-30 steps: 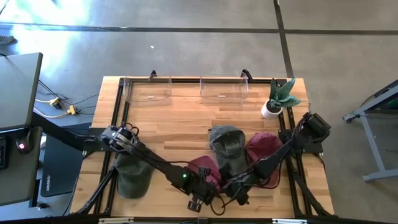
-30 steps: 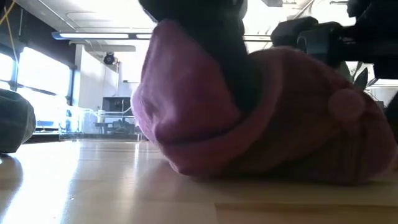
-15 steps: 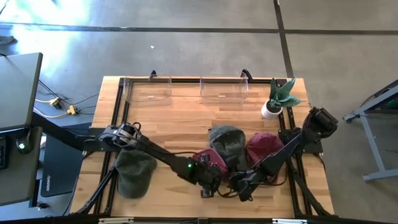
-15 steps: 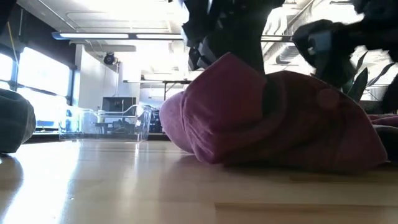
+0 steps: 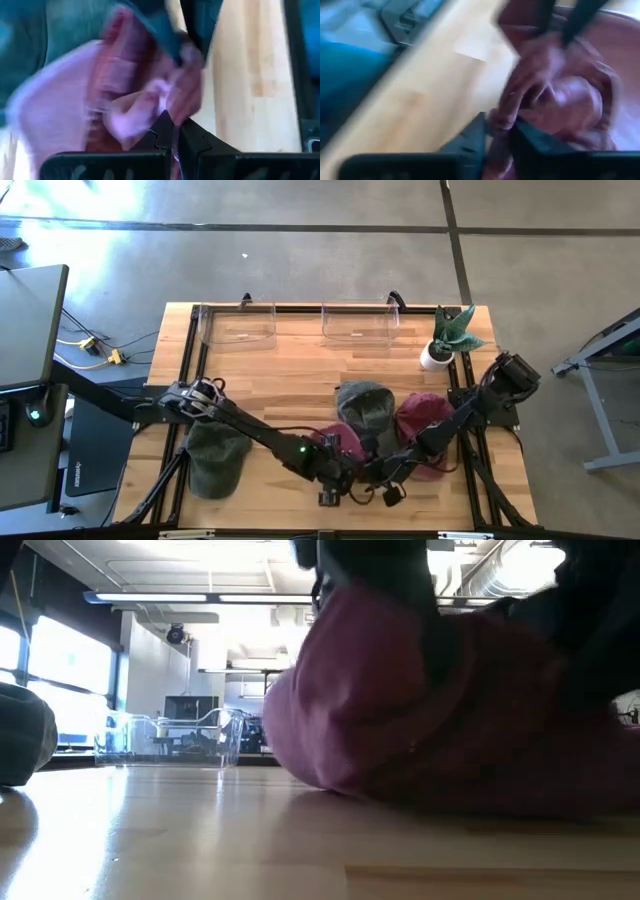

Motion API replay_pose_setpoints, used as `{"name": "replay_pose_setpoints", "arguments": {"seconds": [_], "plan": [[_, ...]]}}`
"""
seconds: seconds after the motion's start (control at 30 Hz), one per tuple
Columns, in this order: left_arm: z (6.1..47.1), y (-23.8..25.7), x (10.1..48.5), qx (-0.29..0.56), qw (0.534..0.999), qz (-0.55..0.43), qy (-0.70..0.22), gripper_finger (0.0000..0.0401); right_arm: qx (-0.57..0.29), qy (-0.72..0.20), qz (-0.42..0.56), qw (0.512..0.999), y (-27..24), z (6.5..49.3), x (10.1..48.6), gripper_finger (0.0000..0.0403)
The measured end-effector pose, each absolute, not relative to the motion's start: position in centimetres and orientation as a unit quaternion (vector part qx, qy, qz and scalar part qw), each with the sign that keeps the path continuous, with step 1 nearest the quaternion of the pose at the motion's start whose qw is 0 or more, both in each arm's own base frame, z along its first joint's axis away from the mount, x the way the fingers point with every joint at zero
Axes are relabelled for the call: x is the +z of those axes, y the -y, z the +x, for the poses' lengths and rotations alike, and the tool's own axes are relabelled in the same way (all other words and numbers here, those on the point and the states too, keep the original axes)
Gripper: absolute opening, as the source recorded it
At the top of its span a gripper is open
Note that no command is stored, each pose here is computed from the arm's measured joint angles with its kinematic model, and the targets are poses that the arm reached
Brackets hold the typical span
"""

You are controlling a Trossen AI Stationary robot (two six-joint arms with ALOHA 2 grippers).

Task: Pick & Place hat
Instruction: Put the left red cap into the right transparent bin

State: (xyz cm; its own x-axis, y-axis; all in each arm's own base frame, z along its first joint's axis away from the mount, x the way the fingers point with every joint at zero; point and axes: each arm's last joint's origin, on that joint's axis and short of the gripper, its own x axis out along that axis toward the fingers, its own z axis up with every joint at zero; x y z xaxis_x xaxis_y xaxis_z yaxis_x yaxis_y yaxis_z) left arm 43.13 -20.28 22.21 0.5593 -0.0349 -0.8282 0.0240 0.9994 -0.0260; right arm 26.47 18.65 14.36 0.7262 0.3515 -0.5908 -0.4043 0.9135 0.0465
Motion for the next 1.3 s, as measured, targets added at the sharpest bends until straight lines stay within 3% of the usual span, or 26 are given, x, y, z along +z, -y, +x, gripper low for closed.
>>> {"name": "replay_pose_setpoints", "arguments": {"seconds": [0.07,0.23,0.33,0.47,0.67,0.83,1.03,1.3], "plan": [[43.4,19.9,22.9,-0.035,0.882,0.013,-0.469,0.0022,0.251,-0.303,-0.033,0.919,-18.7,26.7,14.6,0.0021],[42.8,18.7,24.4,-0.035,0.853,0.055,-0.518,0.0084,0.302,-0.305,-0.020,0.903,-18.1,27.0,14.8,0.0057],[41.7,18.3,25.1,-0.016,0.824,0.084,-0.560,0.0113,0.329,-0.299,-0.014,0.895,-17.8,27.0,15.5,0.0049],[39.3,18.8,24.8,0.061,0.779,0.168,-0.601,0.0127,0.364,-0.275,-0.007,0.890,-17.4,26.8,17.2,0.0008],[35.4,20.8,24.1,0.209,0.747,0.250,-0.580,0.0129,0.348,-0.218,-0.001,0.912,-16.0,26.2,20.9,0.0013],[31.7,22.7,24.5,0.267,0.789,0.266,-0.484,0.0129,0.302,-0.157,0.022,0.940,-12.9,26.1,24.5,0.0007],[28.9,23.1,21.4,0.294,0.838,0.214,-0.406,0.0129,0.190,-0.088,0.054,0.976,-6.3,25.3,28.7,0.0004],[30.5,22.5,18.1,0.292,0.888,0.157,-0.319,0.0129,-0.001,0.002,0.051,0.999,3.3,22.5,32.8,0.0004]]}}
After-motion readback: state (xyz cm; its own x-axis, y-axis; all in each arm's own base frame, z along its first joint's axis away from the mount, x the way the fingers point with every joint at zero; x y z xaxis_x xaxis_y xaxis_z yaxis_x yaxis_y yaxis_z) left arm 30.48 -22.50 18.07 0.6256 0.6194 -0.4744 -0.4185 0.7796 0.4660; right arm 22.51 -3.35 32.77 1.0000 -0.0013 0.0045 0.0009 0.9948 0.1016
